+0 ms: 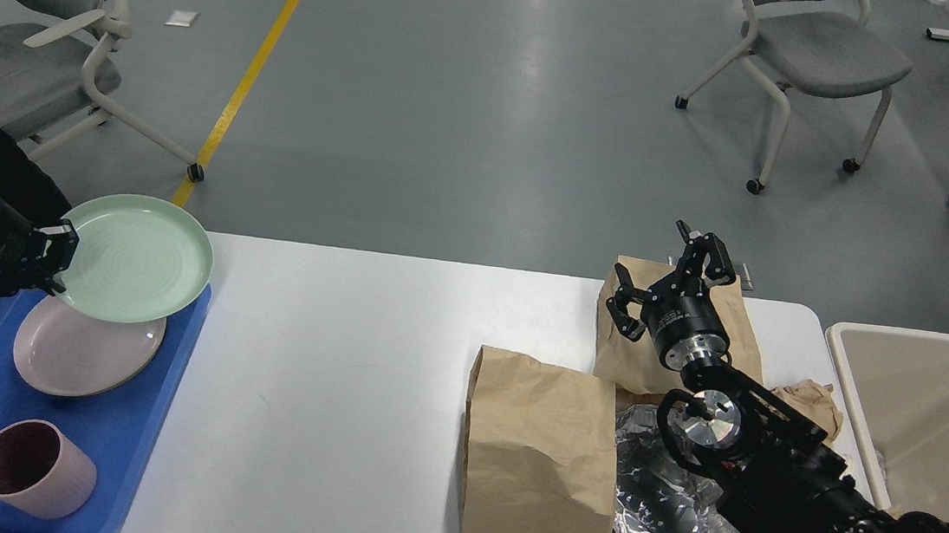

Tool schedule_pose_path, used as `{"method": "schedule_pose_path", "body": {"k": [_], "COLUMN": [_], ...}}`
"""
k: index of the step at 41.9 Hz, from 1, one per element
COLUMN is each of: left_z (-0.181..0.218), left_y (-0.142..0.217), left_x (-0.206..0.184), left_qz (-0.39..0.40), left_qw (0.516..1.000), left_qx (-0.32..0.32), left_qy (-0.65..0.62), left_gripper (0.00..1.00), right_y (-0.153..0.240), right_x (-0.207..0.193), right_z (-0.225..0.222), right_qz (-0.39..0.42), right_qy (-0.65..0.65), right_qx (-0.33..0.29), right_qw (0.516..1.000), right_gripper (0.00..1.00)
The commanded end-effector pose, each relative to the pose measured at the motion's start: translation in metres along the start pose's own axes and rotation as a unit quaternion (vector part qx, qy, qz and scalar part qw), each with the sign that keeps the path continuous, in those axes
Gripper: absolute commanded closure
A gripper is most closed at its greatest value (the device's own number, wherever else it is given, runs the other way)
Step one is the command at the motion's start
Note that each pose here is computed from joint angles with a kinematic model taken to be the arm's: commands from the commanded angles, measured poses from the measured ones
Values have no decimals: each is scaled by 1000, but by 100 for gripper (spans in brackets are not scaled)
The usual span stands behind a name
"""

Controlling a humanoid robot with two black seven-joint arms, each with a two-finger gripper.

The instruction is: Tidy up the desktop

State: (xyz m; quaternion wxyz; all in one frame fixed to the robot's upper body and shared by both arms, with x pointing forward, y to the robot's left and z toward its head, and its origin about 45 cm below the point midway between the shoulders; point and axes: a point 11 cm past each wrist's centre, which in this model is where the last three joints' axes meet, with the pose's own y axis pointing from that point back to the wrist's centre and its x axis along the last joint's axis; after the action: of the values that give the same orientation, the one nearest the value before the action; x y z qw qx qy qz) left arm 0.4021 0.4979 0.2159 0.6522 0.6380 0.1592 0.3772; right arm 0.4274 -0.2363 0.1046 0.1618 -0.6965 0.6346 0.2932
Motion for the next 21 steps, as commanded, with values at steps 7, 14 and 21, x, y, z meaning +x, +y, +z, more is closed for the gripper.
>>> {"method": "schedule_pose_path", "body": {"k": [7, 14, 21], "left_z": [-39, -63, -62], "left_y": [-1, 10, 10], "left_x": [5, 17, 17], "left_qz": [2, 20, 23], "left_qw": [999, 998, 998], "left_qx": [25, 35, 35], "left_qy": [24, 45, 46], "left_gripper": [96, 95, 93], "right_y": [0, 0, 0], "right_x": [1, 0, 0], "right_z": [1, 0, 0], "right_qz": [1, 0, 0], "right_qy": [0, 0, 0], "right_qx": [-1, 0, 0], "right_qw": [1000, 1000, 1000], "right_gripper": [0, 0, 0]}}
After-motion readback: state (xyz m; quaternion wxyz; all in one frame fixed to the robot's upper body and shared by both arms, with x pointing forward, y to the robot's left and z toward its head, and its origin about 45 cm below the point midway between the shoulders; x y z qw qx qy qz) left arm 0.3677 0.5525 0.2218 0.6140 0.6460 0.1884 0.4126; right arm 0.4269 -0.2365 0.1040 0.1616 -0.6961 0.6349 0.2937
